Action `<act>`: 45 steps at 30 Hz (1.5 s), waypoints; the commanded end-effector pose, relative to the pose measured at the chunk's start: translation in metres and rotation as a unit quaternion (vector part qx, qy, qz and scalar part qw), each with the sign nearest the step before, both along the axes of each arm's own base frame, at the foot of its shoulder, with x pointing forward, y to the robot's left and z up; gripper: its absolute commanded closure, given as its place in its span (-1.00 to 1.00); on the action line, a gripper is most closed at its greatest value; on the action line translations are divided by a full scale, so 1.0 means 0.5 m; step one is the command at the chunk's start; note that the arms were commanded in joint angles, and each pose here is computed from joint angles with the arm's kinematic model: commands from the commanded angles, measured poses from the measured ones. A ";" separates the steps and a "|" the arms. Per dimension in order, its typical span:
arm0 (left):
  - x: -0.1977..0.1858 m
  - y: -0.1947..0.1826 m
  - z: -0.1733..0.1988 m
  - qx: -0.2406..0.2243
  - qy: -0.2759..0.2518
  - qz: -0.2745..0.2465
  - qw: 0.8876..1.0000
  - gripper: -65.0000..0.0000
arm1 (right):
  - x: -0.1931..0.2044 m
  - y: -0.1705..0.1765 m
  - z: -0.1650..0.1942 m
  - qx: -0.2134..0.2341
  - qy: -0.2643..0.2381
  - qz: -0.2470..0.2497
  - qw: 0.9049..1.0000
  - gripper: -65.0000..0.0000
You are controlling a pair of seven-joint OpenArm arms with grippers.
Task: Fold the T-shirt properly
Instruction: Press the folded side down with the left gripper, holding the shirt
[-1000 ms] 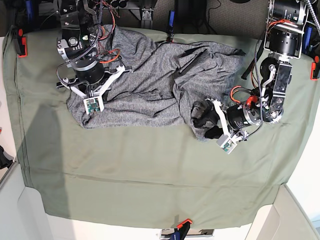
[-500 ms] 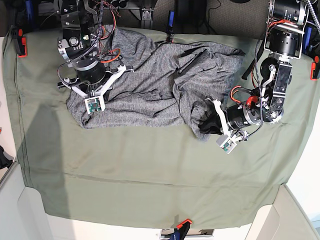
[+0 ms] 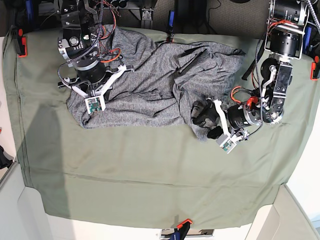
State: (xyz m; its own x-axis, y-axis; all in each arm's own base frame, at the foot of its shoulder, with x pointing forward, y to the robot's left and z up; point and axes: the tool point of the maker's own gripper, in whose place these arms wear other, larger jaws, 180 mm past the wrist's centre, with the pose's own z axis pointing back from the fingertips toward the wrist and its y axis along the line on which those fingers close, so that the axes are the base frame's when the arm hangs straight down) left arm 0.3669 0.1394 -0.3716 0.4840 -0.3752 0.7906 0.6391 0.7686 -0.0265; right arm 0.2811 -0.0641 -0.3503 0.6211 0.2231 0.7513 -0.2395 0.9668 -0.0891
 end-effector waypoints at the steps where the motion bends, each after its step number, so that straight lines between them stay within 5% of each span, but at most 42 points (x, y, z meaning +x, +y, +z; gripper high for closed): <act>1: 0.024 0.002 0.031 -0.007 -0.024 0.003 1.000 -0.29 | 0.013 0.003 0.022 0.005 -0.022 0.001 1.000 1.00; 7: 0.016 0.016 -0.015 -0.002 0.000 0.016 1.000 -0.22 | 0.012 0.003 0.022 0.005 -0.021 0.001 1.000 1.00; 12: 0.012 0.021 -0.030 0.001 0.011 0.020 1.000 0.66 | 0.012 0.003 0.022 0.004 -0.022 0.001 1.000 1.00; 15: 0.021 0.028 -0.004 0.007 -0.006 0.015 1.000 0.92 | 0.012 0.002 0.021 0.004 -0.021 0.001 1.000 1.00; 24: 0.007 -0.004 0.158 -0.001 -0.058 -0.051 0.997 0.92 | 0.011 0.002 0.020 0.003 -0.018 0.000 1.000 1.00; 32: -0.021 -0.020 0.152 -0.021 -0.023 -0.063 0.998 0.89 | 0.010 0.005 0.019 0.002 -0.018 0.006 1.000 1.00; 35: -0.030 -0.024 0.146 -0.029 -0.016 -0.064 0.997 0.63 | 0.010 0.005 0.019 0.002 -0.018 0.007 1.000 1.00; 42: -0.061 -0.039 0.131 -0.059 0.027 -0.072 0.995 0.55 | 0.010 0.005 0.019 0.002 -0.018 0.007 1.000 1.00; 45: -0.063 -0.043 0.135 -0.069 0.030 -0.074 0.994 0.17 | 0.009 0.005 0.018 0.002 -0.015 0.006 1.000 1.00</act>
State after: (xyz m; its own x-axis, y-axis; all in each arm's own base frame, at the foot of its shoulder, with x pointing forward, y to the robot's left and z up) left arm 0.3271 0.1177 -0.3209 0.5183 -0.3503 0.7802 0.7275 0.6602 -0.1868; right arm 0.2797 -0.0631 -0.3516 0.6248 0.2330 0.7452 -0.2512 0.9637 -0.0907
